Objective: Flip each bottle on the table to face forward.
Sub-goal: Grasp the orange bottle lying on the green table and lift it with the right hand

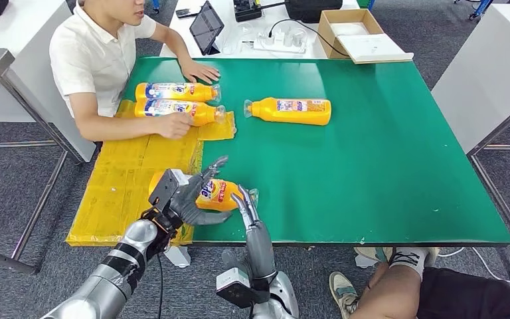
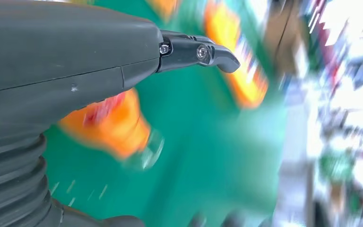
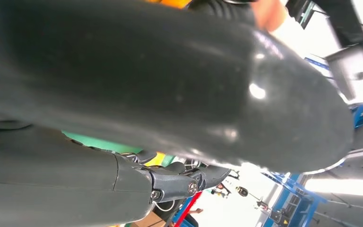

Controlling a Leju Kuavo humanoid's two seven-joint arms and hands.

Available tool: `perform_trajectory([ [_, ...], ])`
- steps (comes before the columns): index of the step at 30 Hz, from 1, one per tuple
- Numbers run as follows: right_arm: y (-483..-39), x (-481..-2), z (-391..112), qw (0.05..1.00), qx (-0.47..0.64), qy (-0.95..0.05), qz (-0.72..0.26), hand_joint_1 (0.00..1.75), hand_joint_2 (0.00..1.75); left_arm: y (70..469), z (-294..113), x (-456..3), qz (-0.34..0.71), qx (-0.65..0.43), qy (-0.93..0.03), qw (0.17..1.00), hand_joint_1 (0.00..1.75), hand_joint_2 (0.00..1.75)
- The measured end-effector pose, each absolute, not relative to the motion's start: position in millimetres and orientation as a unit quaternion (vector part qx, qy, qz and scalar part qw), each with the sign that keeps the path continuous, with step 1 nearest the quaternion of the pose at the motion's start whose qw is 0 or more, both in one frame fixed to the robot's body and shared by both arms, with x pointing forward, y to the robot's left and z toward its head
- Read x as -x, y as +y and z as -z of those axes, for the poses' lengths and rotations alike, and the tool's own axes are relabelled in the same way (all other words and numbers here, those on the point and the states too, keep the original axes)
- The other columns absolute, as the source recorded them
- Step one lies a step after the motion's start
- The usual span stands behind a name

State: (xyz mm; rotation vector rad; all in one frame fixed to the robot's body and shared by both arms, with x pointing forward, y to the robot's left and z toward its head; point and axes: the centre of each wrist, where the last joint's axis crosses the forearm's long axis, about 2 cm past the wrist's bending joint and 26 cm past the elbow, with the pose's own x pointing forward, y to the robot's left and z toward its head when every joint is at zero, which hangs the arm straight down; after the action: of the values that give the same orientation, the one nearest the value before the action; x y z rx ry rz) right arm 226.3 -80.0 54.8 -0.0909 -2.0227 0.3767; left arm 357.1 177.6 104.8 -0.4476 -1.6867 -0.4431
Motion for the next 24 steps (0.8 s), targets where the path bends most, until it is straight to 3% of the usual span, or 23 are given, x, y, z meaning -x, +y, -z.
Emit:
perform_trajectory([
  [4, -80.7, -225.6, -54.1, 0.511, 0.041, -0.843, -0.164, 0.0, 0.0, 171.7, -120.4, -350.2, 0.092, 0.149, -0.793, 0.583, 0.0, 1.75],
  [10, -81.9, -225.4, -54.7, 0.504, 0.047, -0.846, -0.171, 0.0, 0.0, 162.4, -149.8, -337.0, -0.066, 0.241, -0.796, 0.551, 0.0, 1.75],
  [15, -88.3, -226.1, -63.8, 0.469, 0.068, -0.862, -0.179, 0.0, 0.0, 163.7, -156.3, -317.9, -0.113, 0.277, -0.793, 0.531, 0.0, 1.75],
  [19, -108.3, -225.3, -73.2, 0.45, 0.113, -0.872, -0.156, 0.0, 1.75, 167.9, -151.5, -294.2, -0.122, 0.236, -0.814, 0.517, 0.0, 1.75],
  [24, -145.2, -226.3, -81.0, 0.413, 0.196, -0.873, -0.168, 0.0, 1.75, 176.2, -145.7, -271.0, -0.106, 0.129, -0.855, 0.491, 0.0, 1.75],
])
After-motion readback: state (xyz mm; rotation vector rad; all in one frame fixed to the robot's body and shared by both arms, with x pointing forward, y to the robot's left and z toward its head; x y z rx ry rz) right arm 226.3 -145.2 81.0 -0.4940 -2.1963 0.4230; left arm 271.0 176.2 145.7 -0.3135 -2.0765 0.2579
